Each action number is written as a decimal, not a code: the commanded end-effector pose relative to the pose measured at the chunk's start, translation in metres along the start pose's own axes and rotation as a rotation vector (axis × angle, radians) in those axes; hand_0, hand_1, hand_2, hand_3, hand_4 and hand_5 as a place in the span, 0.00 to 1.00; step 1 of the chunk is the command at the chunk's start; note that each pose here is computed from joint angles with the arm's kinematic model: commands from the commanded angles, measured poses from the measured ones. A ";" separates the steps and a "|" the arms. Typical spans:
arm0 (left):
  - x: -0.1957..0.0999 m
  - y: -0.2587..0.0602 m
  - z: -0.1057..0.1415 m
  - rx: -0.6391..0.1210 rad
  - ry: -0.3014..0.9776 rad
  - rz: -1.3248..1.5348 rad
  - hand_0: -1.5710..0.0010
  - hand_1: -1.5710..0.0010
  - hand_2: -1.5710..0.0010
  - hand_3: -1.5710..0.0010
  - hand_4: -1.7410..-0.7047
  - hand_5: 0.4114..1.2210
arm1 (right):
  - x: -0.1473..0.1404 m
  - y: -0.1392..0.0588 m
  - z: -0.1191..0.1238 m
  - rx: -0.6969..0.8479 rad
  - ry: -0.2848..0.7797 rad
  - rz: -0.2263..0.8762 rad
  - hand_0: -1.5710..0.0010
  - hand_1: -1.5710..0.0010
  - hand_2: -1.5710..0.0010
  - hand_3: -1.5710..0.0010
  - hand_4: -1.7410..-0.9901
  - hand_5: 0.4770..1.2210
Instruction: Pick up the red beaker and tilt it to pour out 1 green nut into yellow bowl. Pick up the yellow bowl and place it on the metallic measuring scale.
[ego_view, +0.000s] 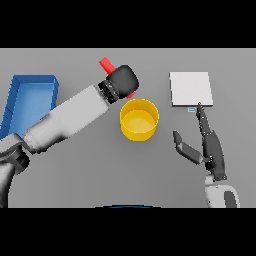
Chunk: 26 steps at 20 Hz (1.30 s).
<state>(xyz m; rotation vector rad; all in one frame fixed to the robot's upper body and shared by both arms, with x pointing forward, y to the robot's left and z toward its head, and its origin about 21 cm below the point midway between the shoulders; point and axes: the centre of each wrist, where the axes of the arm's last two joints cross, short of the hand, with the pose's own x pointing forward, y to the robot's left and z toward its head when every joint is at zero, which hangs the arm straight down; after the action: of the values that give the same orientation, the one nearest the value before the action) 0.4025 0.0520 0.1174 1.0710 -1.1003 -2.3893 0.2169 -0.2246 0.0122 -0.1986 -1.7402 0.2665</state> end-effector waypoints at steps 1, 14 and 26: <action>0.003 0.003 -0.002 0.002 -0.004 -0.049 0.00 0.00 0.00 0.00 0.01 1.00 | 0.001 -0.001 -0.003 -0.001 0.014 0.018 1.00 1.00 1.00 1.00 0.74 0.23; 0.026 0.022 -0.021 -0.026 -0.060 -0.533 0.00 0.00 0.00 0.00 0.01 1.00 | -0.002 0.001 -0.002 -0.007 0.023 0.027 1.00 1.00 1.00 1.00 0.77 0.21; -0.044 0.100 0.000 0.037 0.089 -0.667 0.00 0.00 0.00 0.13 0.01 1.00 | -0.002 0.006 -0.004 -0.007 -0.006 0.012 1.00 1.00 1.00 1.00 0.78 0.24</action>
<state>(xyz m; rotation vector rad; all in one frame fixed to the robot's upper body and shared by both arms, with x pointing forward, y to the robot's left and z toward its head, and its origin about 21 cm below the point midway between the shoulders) 0.4289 0.0097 0.2154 1.7644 -0.8444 -2.7572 0.2213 -0.2195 0.0093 -0.2141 -1.7453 0.2700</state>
